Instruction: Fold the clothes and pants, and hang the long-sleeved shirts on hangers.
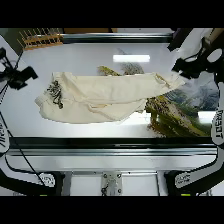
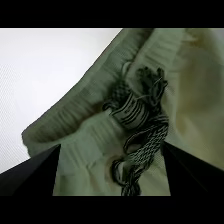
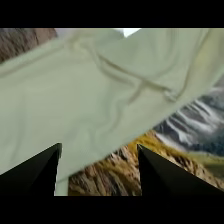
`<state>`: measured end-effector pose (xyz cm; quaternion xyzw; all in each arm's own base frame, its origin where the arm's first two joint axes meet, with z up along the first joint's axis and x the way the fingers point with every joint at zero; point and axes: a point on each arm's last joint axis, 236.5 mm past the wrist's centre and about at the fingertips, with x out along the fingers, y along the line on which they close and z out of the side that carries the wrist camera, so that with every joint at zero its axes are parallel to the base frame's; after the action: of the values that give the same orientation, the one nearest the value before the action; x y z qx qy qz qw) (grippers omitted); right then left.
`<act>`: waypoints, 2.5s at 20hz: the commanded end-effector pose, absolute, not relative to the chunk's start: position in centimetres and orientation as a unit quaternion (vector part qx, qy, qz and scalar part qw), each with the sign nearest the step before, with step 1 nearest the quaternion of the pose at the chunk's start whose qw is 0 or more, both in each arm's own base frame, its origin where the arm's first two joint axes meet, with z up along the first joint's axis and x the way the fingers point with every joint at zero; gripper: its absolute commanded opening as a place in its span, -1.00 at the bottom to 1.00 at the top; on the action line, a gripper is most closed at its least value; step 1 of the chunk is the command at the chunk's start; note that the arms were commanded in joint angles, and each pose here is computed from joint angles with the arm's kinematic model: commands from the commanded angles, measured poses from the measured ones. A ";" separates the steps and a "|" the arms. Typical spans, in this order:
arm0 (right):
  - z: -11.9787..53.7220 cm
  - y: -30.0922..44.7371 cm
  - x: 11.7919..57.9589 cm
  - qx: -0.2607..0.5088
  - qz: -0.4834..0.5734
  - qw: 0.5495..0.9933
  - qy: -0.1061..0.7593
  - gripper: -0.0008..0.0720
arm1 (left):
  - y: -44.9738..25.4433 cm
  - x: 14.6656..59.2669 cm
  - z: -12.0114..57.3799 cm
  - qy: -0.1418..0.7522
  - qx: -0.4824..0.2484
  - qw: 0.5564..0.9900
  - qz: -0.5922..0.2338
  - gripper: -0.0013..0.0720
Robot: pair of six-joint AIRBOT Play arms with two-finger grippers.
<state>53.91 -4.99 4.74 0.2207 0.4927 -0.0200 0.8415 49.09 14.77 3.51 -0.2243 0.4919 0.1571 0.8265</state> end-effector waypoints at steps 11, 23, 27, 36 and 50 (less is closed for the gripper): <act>-10.5 8.4 42.5 0.213 0.047 0.745 0.631 0.44 | 8.2 37.1 -10.3 0.581 -0.349 0.722 0.137 0.93; -10.4 11.5 43.3 0.213 0.066 0.755 0.617 -0.93 | 5.5 39.2 -10.5 0.597 -0.323 0.727 0.104 -0.91; -4.2 4.2 43.5 0.141 0.015 0.793 0.593 -0.93 | 7.7 39.9 -5.8 0.569 -0.261 0.772 0.109 -0.91; 5.0 -9.1 24.3 -0.003 -0.124 0.708 0.695 -0.93 | 8.5 28.1 -0.4 0.615 -0.128 0.768 0.122 -0.91; 6.2 -11.2 26.8 0.089 -0.155 0.809 0.560 0.76 | 6.4 21.2 2.3 0.596 -0.100 0.789 0.112 0.75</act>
<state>23.20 -12.34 5.47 0.0578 0.6204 -0.1806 0.7611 20.00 6.02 0.91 -0.1074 0.6164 0.1133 0.7718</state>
